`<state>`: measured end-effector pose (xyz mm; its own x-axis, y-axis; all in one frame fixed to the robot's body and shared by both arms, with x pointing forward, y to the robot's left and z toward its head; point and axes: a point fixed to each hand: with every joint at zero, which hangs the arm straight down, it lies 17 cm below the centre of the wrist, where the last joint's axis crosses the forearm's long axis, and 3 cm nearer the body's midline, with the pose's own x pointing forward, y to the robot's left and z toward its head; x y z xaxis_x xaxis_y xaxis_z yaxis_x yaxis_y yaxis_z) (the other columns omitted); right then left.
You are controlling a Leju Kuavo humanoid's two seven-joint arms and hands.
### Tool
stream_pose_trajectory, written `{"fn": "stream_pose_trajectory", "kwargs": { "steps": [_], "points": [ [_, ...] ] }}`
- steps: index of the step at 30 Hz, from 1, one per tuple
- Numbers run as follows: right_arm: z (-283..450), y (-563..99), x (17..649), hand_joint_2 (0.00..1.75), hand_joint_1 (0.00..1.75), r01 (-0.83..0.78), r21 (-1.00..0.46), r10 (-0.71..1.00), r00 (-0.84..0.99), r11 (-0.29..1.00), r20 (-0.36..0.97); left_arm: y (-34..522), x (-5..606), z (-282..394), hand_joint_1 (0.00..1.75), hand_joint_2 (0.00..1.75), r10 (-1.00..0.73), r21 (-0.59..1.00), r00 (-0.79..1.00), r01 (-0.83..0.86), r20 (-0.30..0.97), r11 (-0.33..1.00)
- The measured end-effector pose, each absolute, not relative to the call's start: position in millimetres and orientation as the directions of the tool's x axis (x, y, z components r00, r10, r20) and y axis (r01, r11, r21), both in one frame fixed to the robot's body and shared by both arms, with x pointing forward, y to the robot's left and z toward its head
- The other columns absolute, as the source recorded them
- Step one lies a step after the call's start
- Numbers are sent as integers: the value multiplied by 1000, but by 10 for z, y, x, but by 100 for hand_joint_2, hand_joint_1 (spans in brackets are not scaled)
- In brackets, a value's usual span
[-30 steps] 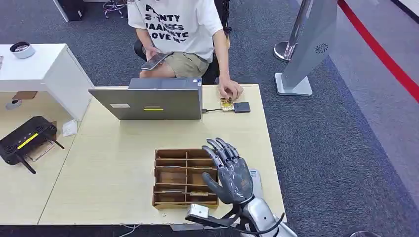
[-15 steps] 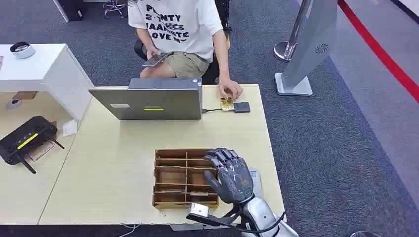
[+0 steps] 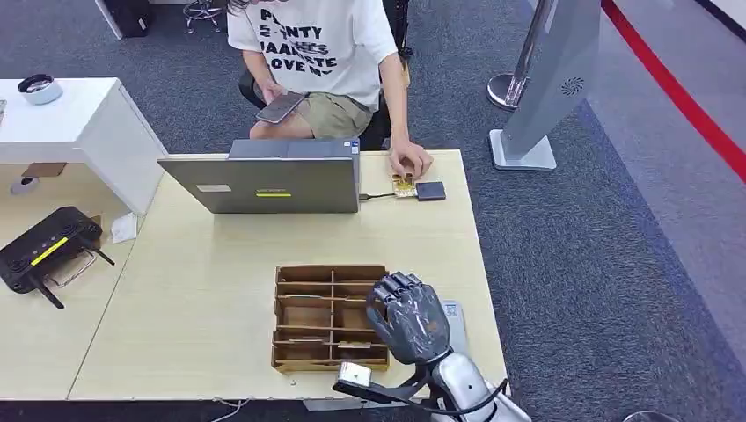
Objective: Pass the card to the sensor for recognition and then transmit it.
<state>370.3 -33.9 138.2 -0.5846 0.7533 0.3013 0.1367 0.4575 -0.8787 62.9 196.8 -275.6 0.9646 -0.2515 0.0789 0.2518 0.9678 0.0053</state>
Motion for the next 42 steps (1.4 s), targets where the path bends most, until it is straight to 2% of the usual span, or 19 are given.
{"fn": "stream_pose_trajectory", "kwargs": {
  "steps": [4,8,13,15,20,22,23,24,26,28,31,42],
  "points": [
    [1331,-317,3690,175,106,121,-884,751,-586,452,304,1968,630,-2756,0,0,-251,5,965,251,79,968],
    [1303,-306,3685,175,93,113,-887,750,-587,448,305,1968,631,-2756,0,0,-251,5,965,251,79,968],
    [1266,-270,3680,175,98,89,-887,740,-592,453,319,1967,636,-2755,0,0,-251,5,965,252,80,968],
    [1249,-237,3670,175,106,79,-889,735,-598,451,320,1967,643,-2754,0,0,-251,5,965,252,81,968],
    [1225,-177,3677,175,103,61,-889,728,-601,453,330,1964,674,-2750,0,0,-252,6,964,253,85,968],
    [1223,-161,3693,175,87,59,-889,727,-602,454,331,1964,688,-2748,0,0,-255,6,963,255,87,967],
    [1227,-159,3706,175,87,59,-889,727,-601,455,332,1963,695,-2747,0,0,-255,6,963,255,88,967],
    [1232,-153,3718,175,77,59,-888,727,-600,457,334,1962,701,-2746,0,0,-255,6,963,256,89,967],
    [1251,-147,3743,175,77,62,-887,727,-601,458,333,1962,706,-2745,0,0,-258,6,962,258,90,966],
    [1273,-140,3762,175,70,67,-886,726,-602,459,331,1962,704,-2745,0,0,-258,6,962,258,88,966],
    [1308,-133,3769,175,75,73,-883,724,-605,464,331,1962,702,-2745,0,0,-258,6,962,258,87,966],
    [1394,-129,3792,175,77,89,-877,723,-609,471,327,1964,700,-2746,0,0,-261,7,961,262,87,965]
  ]
}}
